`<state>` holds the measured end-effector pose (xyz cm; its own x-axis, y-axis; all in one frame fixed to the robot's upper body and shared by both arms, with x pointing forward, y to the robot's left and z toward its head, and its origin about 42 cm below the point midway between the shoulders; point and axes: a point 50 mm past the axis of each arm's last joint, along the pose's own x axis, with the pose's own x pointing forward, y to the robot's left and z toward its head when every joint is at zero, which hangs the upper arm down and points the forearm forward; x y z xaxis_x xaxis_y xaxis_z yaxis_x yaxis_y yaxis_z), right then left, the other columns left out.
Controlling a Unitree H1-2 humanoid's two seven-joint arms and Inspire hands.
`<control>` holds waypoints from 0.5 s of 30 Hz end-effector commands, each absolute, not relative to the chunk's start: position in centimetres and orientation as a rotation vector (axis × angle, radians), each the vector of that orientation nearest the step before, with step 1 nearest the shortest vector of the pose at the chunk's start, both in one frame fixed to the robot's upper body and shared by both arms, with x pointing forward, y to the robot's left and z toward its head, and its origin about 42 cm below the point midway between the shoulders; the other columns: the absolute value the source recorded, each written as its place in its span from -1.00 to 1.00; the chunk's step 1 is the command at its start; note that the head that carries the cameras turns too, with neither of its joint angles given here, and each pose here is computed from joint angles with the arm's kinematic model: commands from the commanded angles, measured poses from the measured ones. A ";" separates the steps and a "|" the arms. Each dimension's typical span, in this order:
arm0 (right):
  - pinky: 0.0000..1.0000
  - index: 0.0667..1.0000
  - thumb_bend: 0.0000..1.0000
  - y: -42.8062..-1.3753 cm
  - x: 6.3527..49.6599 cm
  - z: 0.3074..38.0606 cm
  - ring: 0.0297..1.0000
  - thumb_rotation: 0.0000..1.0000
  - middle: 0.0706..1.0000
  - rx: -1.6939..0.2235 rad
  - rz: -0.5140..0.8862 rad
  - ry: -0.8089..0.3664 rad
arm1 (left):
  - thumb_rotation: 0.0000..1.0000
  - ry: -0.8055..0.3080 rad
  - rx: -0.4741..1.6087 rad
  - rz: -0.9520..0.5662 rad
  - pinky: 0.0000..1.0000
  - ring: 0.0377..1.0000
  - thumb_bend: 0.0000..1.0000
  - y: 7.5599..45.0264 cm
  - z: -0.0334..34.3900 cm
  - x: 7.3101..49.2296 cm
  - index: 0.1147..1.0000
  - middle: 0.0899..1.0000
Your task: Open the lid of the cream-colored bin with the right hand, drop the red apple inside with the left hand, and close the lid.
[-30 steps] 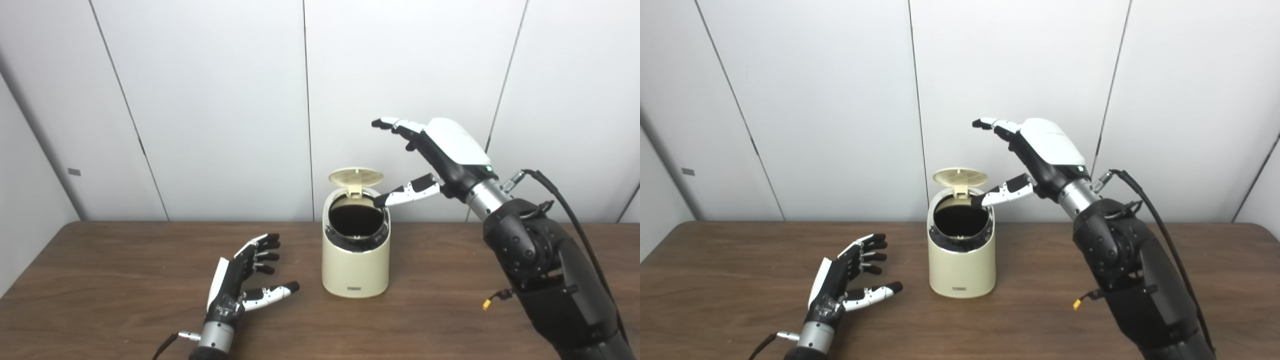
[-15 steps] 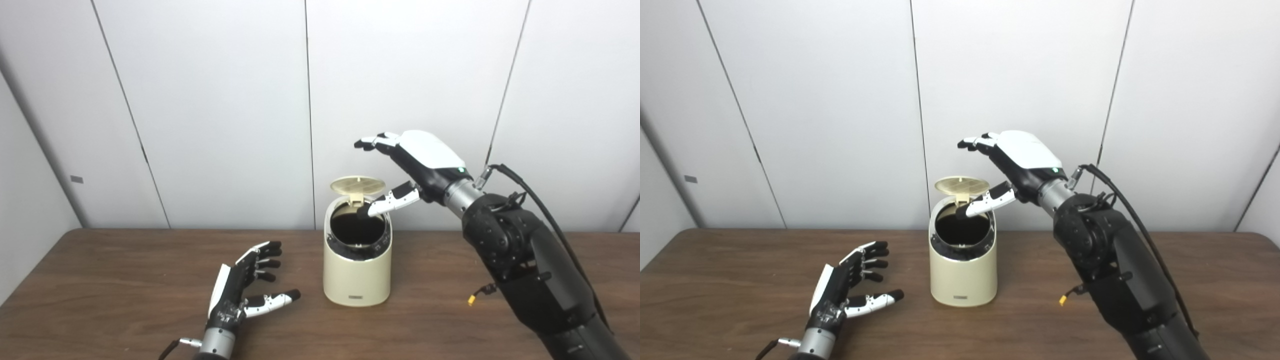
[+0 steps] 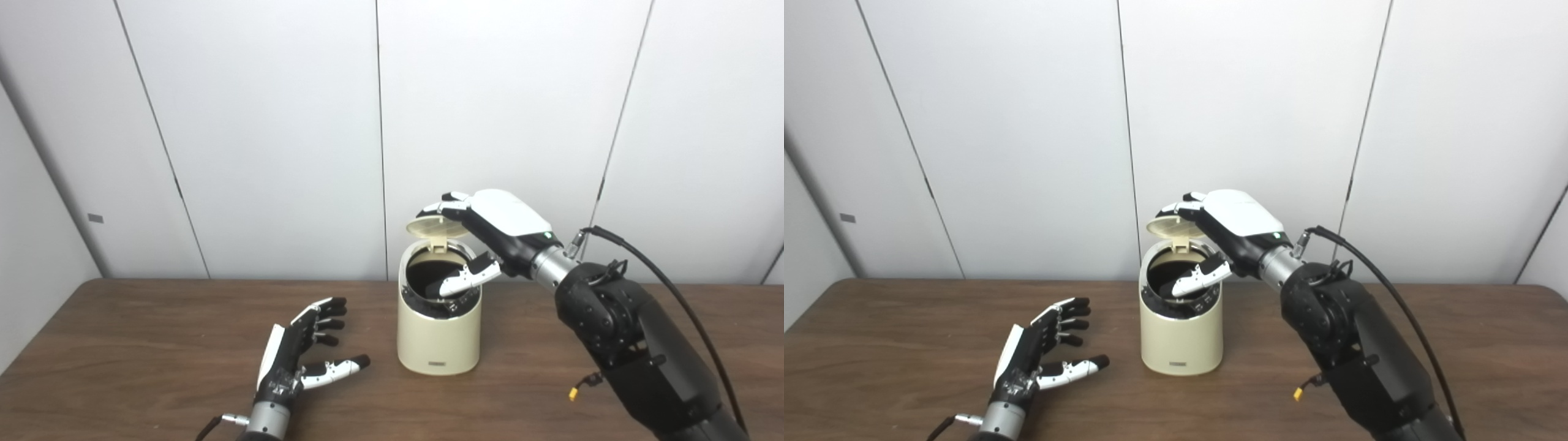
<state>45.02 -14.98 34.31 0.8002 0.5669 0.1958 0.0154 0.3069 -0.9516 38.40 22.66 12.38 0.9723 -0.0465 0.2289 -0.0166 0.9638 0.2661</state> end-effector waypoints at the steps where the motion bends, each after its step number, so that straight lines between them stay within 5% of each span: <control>1: 0.67 0.48 0.37 -14.9 44.7 37.0 0.80 -0.12 0.51 -1.204 0.360 -0.685 | -0.92 -0.251 0.262 -0.005 0.25 0.42 0.60 22.3 12.3 38.1 0.52 0.49; 15: 0.64 0.35 0.31 -16.3 43.3 35.2 0.71 -0.26 0.34 -1.251 0.337 -0.673 | -0.89 -0.244 0.276 -0.006 0.26 0.42 0.58 22.4 12.3 37.9 0.53 0.51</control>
<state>43.58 -15.90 33.16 0.7846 0.5792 0.2213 0.0505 0.2960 -0.9538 38.25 22.62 12.38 0.9723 -0.0397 0.2301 -0.0234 0.9640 0.2649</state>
